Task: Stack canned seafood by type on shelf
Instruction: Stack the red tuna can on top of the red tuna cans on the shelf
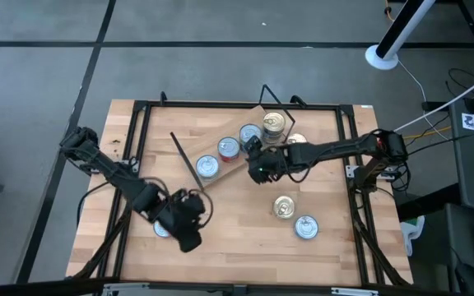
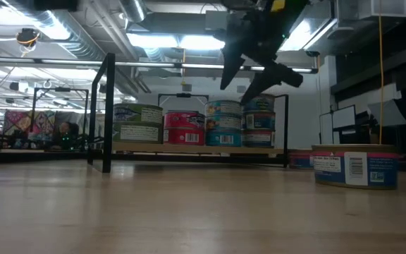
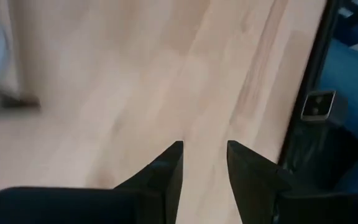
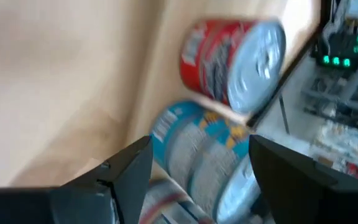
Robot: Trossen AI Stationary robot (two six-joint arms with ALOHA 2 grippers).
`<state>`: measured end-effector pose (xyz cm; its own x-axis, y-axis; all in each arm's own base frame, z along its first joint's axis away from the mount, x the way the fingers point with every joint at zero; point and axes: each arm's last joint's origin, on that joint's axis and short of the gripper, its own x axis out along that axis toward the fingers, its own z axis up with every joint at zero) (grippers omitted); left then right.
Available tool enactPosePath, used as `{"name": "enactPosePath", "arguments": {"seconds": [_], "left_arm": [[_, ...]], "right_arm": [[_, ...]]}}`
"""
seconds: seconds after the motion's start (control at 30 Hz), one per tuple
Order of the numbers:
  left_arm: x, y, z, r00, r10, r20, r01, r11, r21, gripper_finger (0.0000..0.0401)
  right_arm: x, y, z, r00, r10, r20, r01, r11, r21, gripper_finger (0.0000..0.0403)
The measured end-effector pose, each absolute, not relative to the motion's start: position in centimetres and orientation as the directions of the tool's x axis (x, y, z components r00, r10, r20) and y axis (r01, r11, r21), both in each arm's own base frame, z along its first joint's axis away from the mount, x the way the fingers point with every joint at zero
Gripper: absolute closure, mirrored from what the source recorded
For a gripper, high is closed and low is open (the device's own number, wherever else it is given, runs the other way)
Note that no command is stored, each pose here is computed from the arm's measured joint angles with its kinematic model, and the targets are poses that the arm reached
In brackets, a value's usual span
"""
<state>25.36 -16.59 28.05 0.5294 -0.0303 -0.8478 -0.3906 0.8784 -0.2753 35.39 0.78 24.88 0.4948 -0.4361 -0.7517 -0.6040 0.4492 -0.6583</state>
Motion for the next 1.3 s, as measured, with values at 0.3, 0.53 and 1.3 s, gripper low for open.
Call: {"name": "enactPosePath", "arguments": {"seconds": [0.3, 0.53, 1.3], "left_arm": [[24.1, -21.1, 24.2, 0.379, -0.061, -0.923, -0.533, 0.801, -0.272, 0.0283], [24.1, -22.2, 20.9, 0.197, -0.038, -0.98, -0.644, 0.748, -0.158, 0.0283], [23.8, -21.1, 17.9, -0.012, 0.155, -0.988, -0.814, 0.572, 0.099, 0.0283]], "right_arm": [[35.3, 4.0, 24.7, 0.539, -0.245, -0.806, -0.596, 0.564, -0.571, 0.0139], [35.2, 4.9, 24.6, 0.539, -0.064, -0.84, -0.597, 0.674, -0.435, 0.0139], [35.2, 5.1, 24.6, 0.537, 0.014, -0.843, -0.584, 0.728, -0.36, 0.0139]]}}
